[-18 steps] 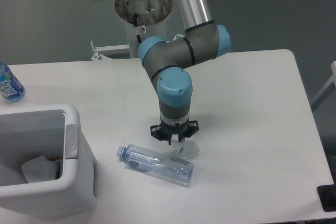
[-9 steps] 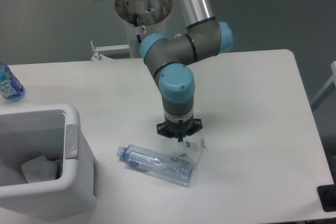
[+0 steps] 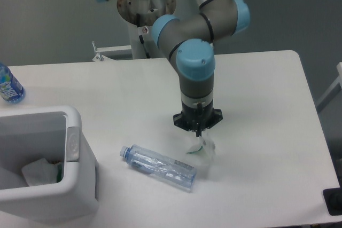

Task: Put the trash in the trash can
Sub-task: 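Close the gripper on the white tissue and lift it, then carry the tissue over the white bin and release it inside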

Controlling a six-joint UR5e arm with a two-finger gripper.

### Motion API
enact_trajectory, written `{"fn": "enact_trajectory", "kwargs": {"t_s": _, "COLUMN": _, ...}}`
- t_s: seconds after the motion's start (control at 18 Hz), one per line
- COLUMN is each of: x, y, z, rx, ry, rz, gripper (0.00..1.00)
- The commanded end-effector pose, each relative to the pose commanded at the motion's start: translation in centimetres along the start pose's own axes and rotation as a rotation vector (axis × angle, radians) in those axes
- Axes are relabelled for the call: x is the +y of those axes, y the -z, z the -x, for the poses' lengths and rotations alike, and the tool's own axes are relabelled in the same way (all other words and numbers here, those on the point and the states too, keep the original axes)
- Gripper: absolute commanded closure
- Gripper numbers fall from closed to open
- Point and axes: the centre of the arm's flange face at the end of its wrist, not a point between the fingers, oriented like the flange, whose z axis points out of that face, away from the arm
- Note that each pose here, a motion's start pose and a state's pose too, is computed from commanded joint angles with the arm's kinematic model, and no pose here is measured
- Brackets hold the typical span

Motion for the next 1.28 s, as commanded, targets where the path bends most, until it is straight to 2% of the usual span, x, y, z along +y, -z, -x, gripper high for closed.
{"fn": "enact_trajectory", "kwargs": {"t_s": 0.22, "x": -1.7, "y": 5.6, "z": 1.4, "rx": 0.115, "ry": 0.033, "rz": -0.166, "gripper": 1.00}}
{"fn": "enact_trajectory", "kwargs": {"t_s": 0.44, "x": -4.0, "y": 11.9, "z": 0.4, "rx": 0.215, "ry": 0.042, "rz": -0.324, "gripper": 1.00}}
{"fn": "enact_trajectory", "kwargs": {"t_s": 0.61, "x": -6.3, "y": 16.7, "z": -1.1, "rx": 0.301, "ry": 0.164, "rz": -0.412, "gripper": 1.00}}
{"fn": "enact_trajectory", "kwargs": {"t_s": 0.67, "x": -7.2, "y": 18.3, "z": -2.3, "rx": 0.316, "ry": 0.194, "rz": -0.433, "gripper": 1.00}}
{"fn": "enact_trajectory", "kwargs": {"t_s": 0.83, "x": -8.8, "y": 22.0, "z": -8.1, "rx": 0.360, "ry": 0.157, "rz": -0.476, "gripper": 1.00}}
{"fn": "enact_trajectory", "kwargs": {"t_s": 1.06, "x": -7.9, "y": 23.6, "z": -16.7, "rx": 0.429, "ry": 0.068, "rz": -0.463, "gripper": 1.00}}
{"fn": "enact_trajectory", "kwargs": {"t_s": 1.28, "x": -6.4, "y": 23.3, "z": -24.8, "rx": 0.496, "ry": -0.009, "rz": -0.412, "gripper": 1.00}}
